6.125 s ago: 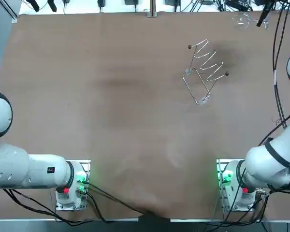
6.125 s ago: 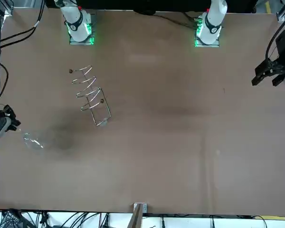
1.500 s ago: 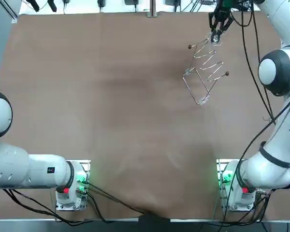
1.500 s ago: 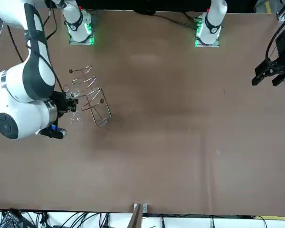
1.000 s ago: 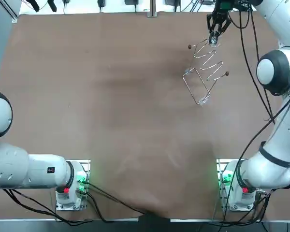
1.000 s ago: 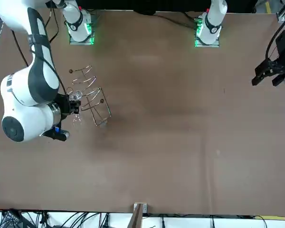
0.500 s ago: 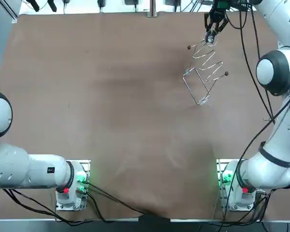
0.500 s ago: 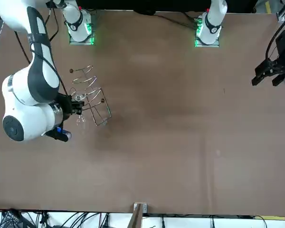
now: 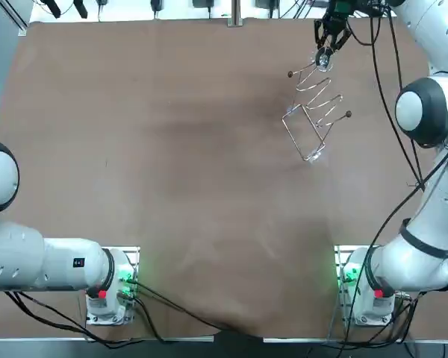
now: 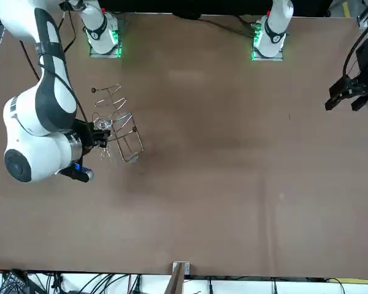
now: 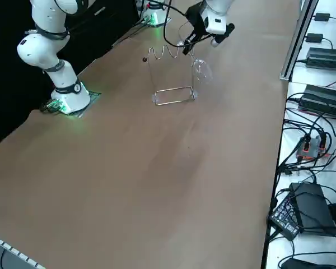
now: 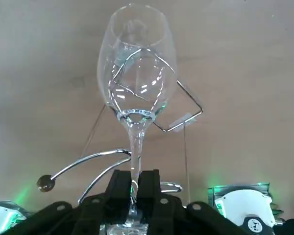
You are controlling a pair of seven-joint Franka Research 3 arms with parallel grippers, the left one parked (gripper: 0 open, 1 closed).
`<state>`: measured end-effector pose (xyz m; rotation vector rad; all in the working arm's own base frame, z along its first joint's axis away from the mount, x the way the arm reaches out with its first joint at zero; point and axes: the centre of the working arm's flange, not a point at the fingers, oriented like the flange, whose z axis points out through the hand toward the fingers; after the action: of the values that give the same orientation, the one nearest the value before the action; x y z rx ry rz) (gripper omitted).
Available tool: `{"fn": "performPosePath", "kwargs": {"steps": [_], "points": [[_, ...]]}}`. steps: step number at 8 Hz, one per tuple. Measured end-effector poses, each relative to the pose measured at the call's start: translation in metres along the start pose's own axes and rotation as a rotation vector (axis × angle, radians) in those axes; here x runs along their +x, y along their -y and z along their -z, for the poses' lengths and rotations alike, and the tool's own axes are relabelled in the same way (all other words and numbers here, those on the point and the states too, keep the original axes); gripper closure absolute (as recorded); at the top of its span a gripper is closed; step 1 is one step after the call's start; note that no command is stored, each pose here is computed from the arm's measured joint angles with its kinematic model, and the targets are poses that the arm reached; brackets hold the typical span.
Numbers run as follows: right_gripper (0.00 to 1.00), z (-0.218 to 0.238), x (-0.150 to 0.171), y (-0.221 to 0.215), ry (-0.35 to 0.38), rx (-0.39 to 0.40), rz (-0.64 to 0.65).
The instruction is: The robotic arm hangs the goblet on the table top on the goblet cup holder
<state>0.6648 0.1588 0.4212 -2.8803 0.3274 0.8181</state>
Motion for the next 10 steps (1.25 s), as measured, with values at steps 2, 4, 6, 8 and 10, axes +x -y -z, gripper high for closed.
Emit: {"fn": "performPosePath", "kwargs": {"steps": [2,4,6,8,10], "points": [[0.89,0.0027,0.0035,-0.0055,-0.011,0.007,0.006],[0.89,0.0063,0.0072,-0.0083,-0.034,0.020,0.029],[0.89,0.0078,0.0086,-0.0074,-0.048,0.027,0.032],[0.89,0.0081,0.0093,-0.0055,-0.057,0.030,0.033],[0.89,0.0062,0.0092,-0.0016,-0.058,0.031,0.030]]}}
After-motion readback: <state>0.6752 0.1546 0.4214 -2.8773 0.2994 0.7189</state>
